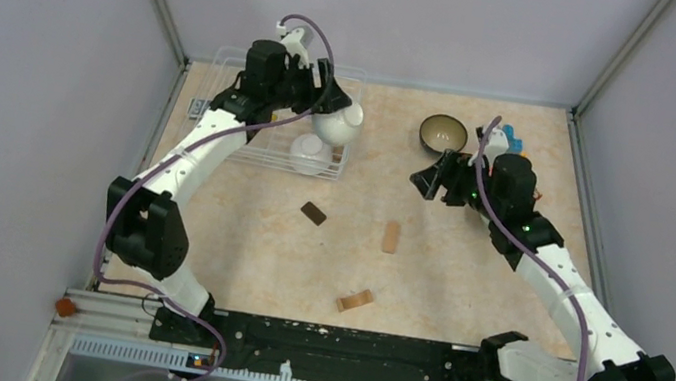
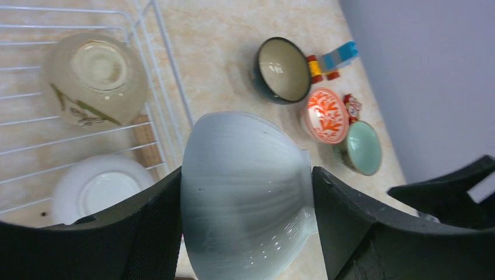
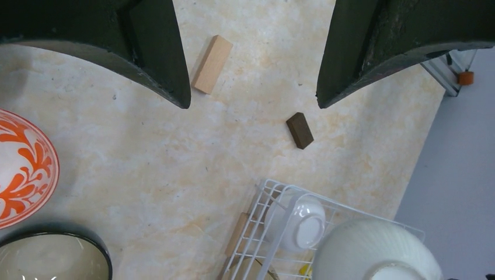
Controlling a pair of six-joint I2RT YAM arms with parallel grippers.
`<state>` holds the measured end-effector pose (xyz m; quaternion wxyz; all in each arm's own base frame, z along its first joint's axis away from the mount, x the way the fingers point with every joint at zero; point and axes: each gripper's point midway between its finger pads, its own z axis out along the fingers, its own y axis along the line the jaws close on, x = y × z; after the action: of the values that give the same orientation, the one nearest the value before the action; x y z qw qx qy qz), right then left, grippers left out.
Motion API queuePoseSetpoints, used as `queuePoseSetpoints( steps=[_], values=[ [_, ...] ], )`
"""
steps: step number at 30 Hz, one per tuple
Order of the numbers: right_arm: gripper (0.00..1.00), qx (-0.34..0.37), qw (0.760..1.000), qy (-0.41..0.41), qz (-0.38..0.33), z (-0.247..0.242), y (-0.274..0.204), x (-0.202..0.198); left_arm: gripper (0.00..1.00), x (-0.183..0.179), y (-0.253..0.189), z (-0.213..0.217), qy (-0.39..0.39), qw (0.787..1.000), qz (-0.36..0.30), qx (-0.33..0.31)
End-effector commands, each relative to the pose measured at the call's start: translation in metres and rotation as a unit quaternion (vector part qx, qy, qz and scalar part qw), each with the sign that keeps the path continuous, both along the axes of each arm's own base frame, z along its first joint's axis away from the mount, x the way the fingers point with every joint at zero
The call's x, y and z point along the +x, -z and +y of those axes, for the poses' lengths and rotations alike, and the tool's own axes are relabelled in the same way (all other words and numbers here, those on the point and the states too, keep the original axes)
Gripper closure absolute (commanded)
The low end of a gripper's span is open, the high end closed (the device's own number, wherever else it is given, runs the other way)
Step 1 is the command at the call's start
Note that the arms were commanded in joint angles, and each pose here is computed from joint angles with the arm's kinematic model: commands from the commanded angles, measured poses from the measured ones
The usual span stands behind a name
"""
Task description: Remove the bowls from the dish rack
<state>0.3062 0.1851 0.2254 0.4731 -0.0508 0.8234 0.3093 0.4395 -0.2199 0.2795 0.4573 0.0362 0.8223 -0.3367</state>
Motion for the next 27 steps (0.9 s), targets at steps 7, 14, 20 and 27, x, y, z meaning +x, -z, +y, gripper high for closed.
queuePoseSetpoints(
  steps=[7,14,20,27],
  values=[
    [0.21,0.181,0.977,-0.055,-0.095,0.035,-0.095,-0.009,0.4,-0.041,-0.112,-0.045,0.132,0.968,-0.067,-0.205],
    [0.13,0.309,0.944,-0.025,-0.108,0.032,-0.14,-0.008,0.4,-0.053,-0.142,-0.055,0.169,0.936,-0.035,-0.306],
    [0.1,0.376,0.918,-0.05,-0.118,0.04,-0.173,-0.006,0.41,-0.065,-0.161,-0.063,0.206,0.901,-0.005,-0.381],
    [0.1,0.42,0.896,-0.079,-0.119,0.052,-0.191,-0.005,0.41,-0.079,-0.178,-0.072,0.229,0.88,0.003,-0.415]
  ],
)
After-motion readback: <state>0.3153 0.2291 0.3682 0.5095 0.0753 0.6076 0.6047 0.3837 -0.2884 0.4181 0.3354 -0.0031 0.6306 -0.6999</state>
